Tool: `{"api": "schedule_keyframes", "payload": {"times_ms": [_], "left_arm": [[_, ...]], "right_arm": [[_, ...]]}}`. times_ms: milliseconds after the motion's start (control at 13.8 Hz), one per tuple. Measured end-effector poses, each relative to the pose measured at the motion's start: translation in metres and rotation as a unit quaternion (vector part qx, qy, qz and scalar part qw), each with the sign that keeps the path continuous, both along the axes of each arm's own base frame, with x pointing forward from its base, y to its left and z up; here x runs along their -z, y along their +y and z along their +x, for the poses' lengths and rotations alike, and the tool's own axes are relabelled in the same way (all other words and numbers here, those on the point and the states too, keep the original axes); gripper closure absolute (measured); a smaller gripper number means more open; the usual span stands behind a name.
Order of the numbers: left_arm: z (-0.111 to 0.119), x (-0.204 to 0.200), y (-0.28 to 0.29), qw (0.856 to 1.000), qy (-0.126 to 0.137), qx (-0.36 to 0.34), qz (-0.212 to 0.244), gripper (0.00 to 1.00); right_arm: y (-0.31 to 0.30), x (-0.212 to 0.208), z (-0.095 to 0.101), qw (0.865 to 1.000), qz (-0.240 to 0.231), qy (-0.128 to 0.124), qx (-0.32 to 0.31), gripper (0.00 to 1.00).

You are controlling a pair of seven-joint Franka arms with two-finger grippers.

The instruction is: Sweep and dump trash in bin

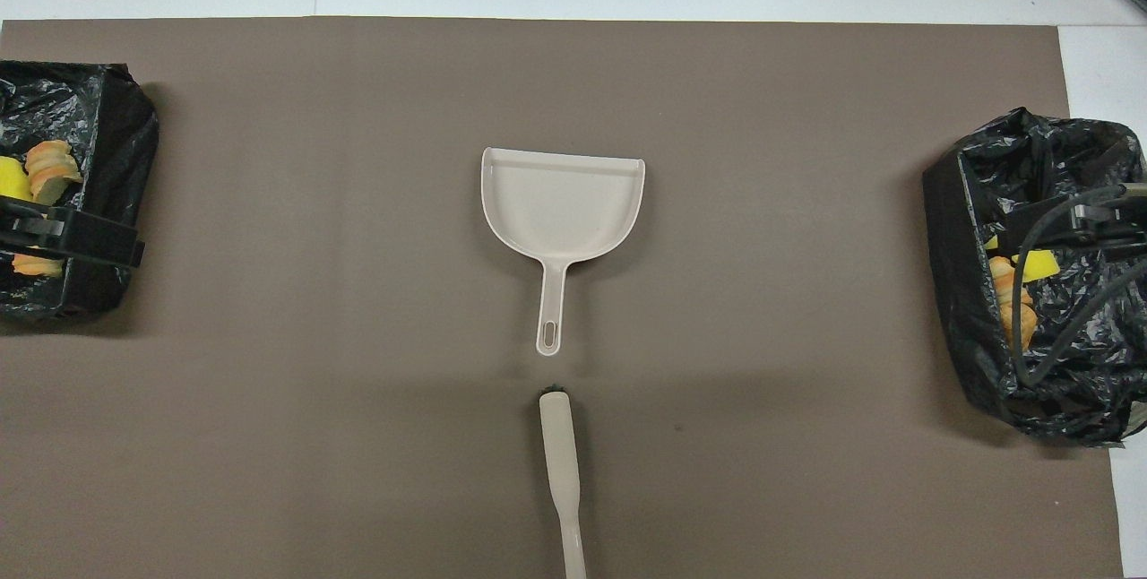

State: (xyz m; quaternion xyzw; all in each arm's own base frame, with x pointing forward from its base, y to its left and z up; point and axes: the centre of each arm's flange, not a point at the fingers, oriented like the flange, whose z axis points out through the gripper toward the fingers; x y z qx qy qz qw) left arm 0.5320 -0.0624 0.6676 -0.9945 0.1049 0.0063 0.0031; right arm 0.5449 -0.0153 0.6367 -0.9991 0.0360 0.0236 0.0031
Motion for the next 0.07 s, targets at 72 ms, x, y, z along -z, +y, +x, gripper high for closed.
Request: {"api": "schedule_keyframes", "payload": {"times_ms": [72], "left_arm": [[-0.0002,-0.0021,0.0006,1.000,-0.002,-0.001,0.000,0.00]], "right_arm": [[0.0001,0.0000,0.0000,1.000,0.000,0.000,0.000,0.00]]}}
